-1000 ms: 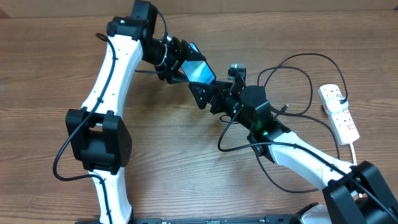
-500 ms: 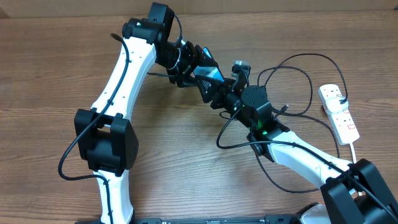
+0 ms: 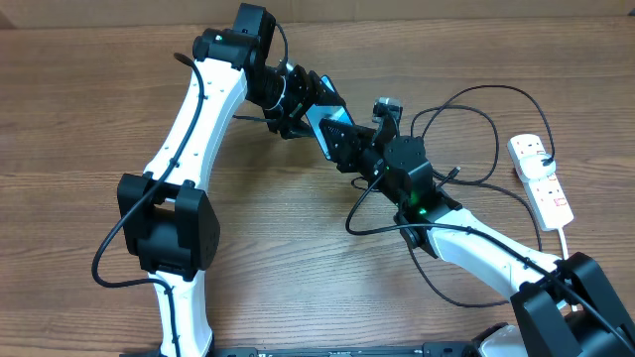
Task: Plug charger to phone and switch on socket
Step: 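Grasp the phone's edge with the right gripper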
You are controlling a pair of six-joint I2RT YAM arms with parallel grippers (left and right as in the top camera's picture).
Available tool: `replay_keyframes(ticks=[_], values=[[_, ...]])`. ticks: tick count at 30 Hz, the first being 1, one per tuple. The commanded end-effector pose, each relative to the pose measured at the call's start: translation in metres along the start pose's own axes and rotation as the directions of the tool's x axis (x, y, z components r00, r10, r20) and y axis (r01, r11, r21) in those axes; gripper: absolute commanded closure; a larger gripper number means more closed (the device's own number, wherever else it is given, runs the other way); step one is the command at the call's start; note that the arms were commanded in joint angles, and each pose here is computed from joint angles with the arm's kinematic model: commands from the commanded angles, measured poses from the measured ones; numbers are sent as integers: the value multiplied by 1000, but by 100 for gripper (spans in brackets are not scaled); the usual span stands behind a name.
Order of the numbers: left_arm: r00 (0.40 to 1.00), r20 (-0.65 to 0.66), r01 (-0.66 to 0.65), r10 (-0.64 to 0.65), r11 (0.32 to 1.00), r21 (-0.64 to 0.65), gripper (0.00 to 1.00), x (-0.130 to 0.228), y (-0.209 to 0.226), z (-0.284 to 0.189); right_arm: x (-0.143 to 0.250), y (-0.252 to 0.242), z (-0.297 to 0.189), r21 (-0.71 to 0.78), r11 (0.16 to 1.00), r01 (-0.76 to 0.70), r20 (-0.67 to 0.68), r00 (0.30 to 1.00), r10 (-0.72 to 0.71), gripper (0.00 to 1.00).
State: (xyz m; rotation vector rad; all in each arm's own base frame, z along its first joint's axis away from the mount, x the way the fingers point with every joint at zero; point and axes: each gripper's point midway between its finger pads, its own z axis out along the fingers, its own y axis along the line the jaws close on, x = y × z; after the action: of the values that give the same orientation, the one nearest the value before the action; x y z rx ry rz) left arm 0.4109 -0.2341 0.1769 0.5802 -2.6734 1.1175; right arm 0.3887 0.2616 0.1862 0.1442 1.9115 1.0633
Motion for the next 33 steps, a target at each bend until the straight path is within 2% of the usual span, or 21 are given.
replay_keyframes(ticks=[1,15,21,24,28,29,30,31,33], values=[[1000,19,-21,21,1000,-3,43,2,-8,0,0,10,0,-36,999,-26,-6,1000,26,69],[1000,22,-17,17,1000,-3,43,1,-8,0,7,15,0,-64,995,-76,-48,996,73,82],[999,41,-17,17,1000,-22,41,-2,-5,0,9,17,0,-74,994,-77,-58,996,72,92],[999,41,-17,18,1000,-22,36,-2,-5,0,10,19,0,-82,994,-77,-68,995,71,95],[999,44,-19,20,1000,-21,25,-3,-5,0,12,20,-1,-87,991,-97,-78,993,90,96],[999,48,-20,21,1000,-20,21,-4,-5,-1,12,20,-1,-86,989,-118,-81,991,111,96],[998,57,-24,25,1000,-18,6,-7,-6,-2,12,20,-1,-85,986,-142,-84,987,135,96],[997,66,-38,39,999,-10,0,-10,-8,-3,12,20,-1,-84,983,-165,-86,984,158,96],[992,98,-84,83,996,9,0,-19,-12,-6,12,21,-1,-85,978,-190,-95,979,182,96]])
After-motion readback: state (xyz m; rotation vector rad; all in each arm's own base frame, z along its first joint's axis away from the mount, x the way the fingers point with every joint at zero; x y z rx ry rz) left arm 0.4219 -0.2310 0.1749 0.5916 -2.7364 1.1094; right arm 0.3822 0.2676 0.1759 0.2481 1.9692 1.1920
